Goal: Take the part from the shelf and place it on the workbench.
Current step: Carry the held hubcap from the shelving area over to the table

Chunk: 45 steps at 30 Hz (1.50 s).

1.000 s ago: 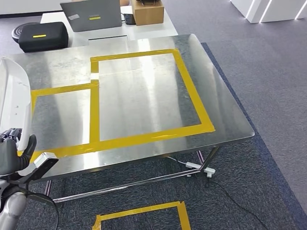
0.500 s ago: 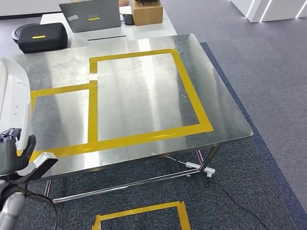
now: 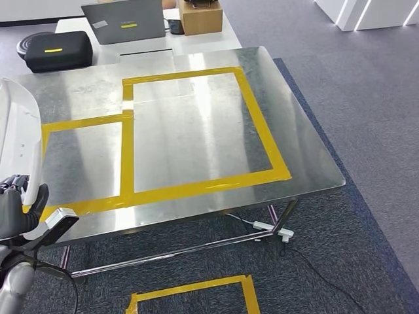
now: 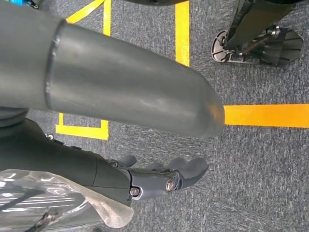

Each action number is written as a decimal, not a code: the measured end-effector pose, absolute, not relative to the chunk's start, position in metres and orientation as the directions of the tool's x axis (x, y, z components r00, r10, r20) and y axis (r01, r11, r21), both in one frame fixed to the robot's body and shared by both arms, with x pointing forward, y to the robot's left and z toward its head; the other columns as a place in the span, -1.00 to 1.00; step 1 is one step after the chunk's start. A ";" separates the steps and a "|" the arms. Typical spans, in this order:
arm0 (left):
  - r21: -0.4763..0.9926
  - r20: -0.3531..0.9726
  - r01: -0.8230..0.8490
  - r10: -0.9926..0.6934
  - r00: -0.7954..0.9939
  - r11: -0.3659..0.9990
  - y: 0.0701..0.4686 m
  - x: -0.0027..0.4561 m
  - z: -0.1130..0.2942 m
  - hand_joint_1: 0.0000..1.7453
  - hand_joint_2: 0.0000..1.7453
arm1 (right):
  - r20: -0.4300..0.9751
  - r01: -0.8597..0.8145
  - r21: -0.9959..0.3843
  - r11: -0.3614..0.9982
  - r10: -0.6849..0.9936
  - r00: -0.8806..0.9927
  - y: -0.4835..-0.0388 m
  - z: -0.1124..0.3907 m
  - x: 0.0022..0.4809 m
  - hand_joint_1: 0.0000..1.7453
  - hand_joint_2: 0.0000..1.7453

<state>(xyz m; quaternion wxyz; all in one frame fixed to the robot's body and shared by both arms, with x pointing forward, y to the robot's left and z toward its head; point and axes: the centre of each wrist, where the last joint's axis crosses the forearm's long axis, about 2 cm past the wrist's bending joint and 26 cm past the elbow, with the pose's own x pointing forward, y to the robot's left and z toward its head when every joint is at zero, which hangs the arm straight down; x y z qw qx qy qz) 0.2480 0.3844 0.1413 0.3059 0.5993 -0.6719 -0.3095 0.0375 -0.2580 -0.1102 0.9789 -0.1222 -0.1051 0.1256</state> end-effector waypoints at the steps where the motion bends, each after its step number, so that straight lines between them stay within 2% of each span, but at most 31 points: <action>1: 0.783 0.040 -0.616 -0.995 -0.095 0.090 0.384 0.248 0.141 1.00 1.00 | 0.175 -0.220 -0.266 0.939 0.272 0.946 -0.258 -0.110 0.037 -1.00 -1.00; 45: 0.794 0.049 -0.600 -0.994 -0.096 0.097 0.380 0.246 0.141 1.00 1.00 | 0.177 -0.261 -0.269 0.927 0.314 0.933 -0.260 -0.111 0.036 -1.00 -1.00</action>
